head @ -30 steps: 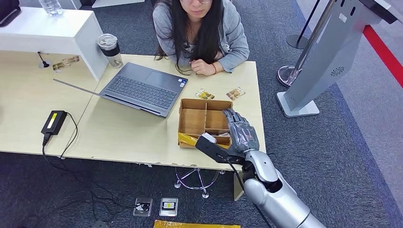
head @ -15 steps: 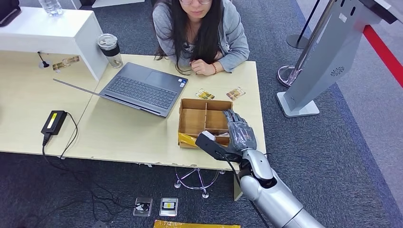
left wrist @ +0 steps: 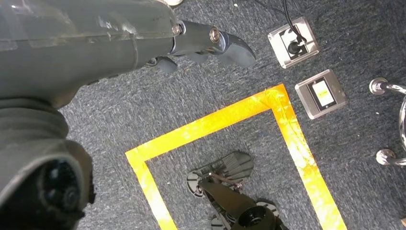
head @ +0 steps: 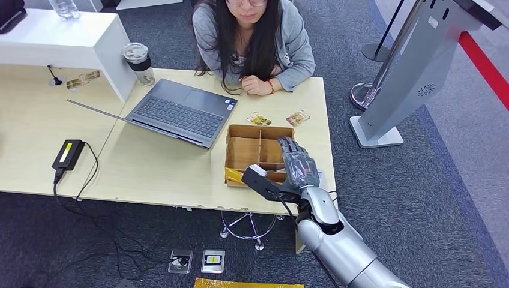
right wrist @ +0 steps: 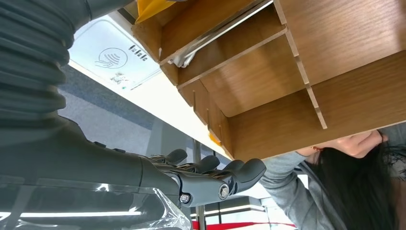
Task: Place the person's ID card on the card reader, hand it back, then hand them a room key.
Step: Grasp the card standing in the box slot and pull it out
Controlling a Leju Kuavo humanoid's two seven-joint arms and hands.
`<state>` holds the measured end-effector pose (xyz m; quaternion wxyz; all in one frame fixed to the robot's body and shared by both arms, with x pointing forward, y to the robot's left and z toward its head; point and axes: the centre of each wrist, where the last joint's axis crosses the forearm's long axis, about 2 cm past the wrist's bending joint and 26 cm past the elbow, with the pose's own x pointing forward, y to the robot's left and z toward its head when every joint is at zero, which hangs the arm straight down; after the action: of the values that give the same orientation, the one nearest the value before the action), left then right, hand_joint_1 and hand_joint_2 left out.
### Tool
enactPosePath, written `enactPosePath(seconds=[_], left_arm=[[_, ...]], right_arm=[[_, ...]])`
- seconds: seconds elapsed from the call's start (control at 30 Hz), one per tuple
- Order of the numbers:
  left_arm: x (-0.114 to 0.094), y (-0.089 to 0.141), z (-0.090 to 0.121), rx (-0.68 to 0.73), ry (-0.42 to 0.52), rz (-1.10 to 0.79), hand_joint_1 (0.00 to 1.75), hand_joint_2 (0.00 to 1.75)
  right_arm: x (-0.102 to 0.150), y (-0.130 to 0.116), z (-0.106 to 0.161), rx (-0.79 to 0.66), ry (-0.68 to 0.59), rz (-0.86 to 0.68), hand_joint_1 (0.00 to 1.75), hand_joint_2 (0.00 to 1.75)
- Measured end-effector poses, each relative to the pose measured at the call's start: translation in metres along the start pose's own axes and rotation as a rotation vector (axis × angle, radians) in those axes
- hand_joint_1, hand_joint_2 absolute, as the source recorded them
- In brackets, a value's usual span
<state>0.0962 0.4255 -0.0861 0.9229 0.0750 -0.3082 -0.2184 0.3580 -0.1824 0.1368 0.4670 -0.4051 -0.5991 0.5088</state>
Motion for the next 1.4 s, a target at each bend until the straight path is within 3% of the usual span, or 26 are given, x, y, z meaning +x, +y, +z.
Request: enactPosePath(seconds=[0.67,1.4], left_arm=[[0.000,0.000,0.000,0.001,-0.008,-0.001,0.00,0.00],[0.000,0.000,0.000,0.001,-0.008,-0.001,0.00,0.00]], right_arm=[[0.016,0.003,-0.010,0.025,-0.040,0.034,0.00,1.75],[0.013,0.007,-0.011,0.055,-0.022,0.072,0.00,1.75]])
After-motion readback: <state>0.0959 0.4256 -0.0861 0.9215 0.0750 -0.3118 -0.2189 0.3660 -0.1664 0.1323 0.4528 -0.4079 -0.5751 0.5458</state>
